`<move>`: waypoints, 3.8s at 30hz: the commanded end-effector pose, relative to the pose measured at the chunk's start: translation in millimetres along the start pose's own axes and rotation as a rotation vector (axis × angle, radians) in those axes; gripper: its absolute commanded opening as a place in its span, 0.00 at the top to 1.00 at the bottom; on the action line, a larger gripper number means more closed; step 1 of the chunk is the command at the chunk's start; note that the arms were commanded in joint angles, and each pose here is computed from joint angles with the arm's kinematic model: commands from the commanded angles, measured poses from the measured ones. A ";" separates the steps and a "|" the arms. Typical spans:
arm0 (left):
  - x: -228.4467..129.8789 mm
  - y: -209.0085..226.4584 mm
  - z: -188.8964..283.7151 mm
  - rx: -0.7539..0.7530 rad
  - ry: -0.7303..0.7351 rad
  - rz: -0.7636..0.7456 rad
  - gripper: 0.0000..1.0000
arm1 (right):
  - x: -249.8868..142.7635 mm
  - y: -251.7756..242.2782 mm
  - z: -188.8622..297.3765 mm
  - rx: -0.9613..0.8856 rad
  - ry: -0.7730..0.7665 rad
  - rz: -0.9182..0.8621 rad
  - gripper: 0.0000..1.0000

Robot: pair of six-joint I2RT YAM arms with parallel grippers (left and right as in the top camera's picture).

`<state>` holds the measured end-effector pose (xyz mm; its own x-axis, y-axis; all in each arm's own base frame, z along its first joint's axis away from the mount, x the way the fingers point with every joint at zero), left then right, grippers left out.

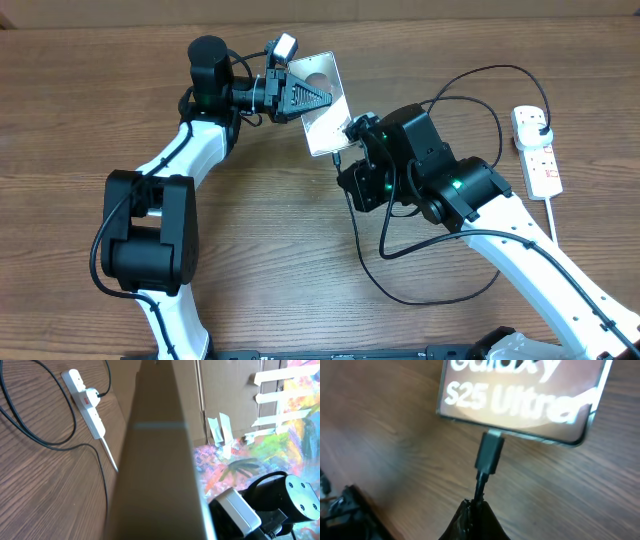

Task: Plug charger to phone and switch on socket
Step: 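Push the USB-C plug into the phone's bottom port with the right gripper, then lower the plugged phone flat onto the table with the left gripper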

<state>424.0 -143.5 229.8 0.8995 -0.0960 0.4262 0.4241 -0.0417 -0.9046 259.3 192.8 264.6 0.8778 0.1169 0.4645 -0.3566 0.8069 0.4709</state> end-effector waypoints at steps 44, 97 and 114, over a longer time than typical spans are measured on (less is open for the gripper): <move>0.0 -5.6 -6.6 -0.032 0.055 -0.056 0.96 | 4.4 17.8 -8.1 -0.217 -0.131 0.002 0.92; 25.2 -16.0 -103.8 0.457 -0.049 -0.131 0.96 | -55.6 22.9 242.9 -0.204 -0.855 -0.040 0.00; -56.1 81.5 -52.0 0.591 0.374 -0.033 0.96 | -29.8 24.7 201.6 -0.205 -0.776 -0.199 0.00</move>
<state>398.3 -186.7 145.9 0.8813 -0.3844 0.2748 0.4567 0.5436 -0.7042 154.4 90.3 416.9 0.4142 -0.3684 0.8323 -0.1277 0.8818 0.4539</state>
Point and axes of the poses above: each gripper's point midway between its finger pads, its own z axis back along the fingers, its own y axis along the line the jaws close on, x = y × z, the point moved 9 cm from there along z, back along the fingers, and after that the axes turned 11 degrees about -z, right-handed, at the moved point
